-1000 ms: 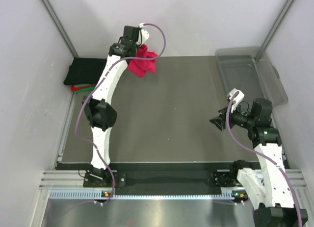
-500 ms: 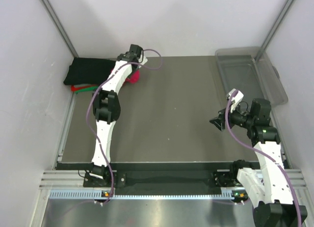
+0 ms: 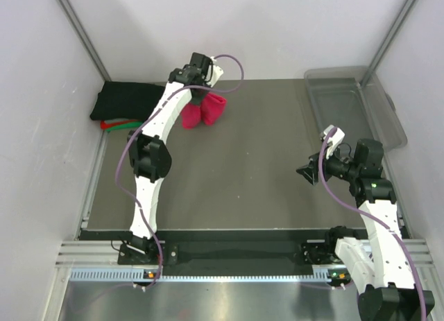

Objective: Fold and stack the t-shirts
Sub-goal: Fold the tshirt

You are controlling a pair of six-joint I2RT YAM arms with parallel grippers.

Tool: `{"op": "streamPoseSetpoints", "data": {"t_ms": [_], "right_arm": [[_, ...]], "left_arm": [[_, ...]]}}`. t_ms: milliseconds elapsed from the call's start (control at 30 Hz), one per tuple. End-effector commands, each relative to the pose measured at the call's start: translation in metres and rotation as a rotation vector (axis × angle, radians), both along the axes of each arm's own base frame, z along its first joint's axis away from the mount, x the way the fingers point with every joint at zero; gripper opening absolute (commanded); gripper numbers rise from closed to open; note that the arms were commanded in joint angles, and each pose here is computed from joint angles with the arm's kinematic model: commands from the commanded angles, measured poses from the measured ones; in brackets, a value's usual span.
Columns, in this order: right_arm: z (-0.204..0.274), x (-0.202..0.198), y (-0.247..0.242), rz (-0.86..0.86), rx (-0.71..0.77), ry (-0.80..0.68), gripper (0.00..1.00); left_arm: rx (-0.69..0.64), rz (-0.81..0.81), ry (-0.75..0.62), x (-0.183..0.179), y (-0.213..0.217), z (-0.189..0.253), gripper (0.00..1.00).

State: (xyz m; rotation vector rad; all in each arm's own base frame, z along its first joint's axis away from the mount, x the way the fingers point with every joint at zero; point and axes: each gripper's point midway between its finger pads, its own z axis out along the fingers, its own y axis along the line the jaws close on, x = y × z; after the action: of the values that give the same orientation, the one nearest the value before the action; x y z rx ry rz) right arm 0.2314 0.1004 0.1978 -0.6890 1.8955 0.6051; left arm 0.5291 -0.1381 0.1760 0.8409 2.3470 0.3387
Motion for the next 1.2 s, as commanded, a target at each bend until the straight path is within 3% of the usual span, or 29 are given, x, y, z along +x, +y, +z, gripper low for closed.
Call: {"op": "streamPoseSetpoints", "data": {"t_ms": [0, 100, 233, 367, 567, 833, 1000, 1167], "right_arm": [[0.009, 0.005, 0.0, 0.018, 0.002, -0.053, 0.69], [0.008, 0.005, 0.0, 0.015, 0.005, -0.045, 0.69], [0.008, 0.006, 0.0, 0.016, 0.007, -0.037, 0.69], [0.006, 0.008, -0.001, 0.016, 0.008, -0.027, 0.69], [0.004, 0.012, -0.002, 0.009, 0.012, -0.011, 0.69], [0.002, 0.015, -0.005, -0.005, 0.017, 0.002, 0.69], [0.002, 0.016, -0.005, 0.001, 0.019, 0.001, 0.69], [0.003, 0.014, -0.003, 0.007, 0.023, -0.002, 0.69]], "left_arm": [[-0.167, 0.007, -0.01, -0.01, -0.006, 0.033, 0.0], [-0.275, 0.042, 0.049, -0.013, -0.001, 0.025, 0.0], [-0.534, 0.056, 0.133, -0.014, 0.003, 0.025, 0.0], [-0.715, 0.119, 0.155, -0.003, 0.038, 0.027, 0.0], [-0.794, 0.155, 0.168, 0.007, 0.049, 0.02, 0.0], [-0.752, 0.163, 0.176, 0.022, 0.053, -0.007, 0.0], [-0.763, 0.089, 0.25, 0.0, 0.028, -0.008, 0.0], [-0.809, -0.069, 0.322, -0.038, -0.026, 0.019, 0.0]]}}
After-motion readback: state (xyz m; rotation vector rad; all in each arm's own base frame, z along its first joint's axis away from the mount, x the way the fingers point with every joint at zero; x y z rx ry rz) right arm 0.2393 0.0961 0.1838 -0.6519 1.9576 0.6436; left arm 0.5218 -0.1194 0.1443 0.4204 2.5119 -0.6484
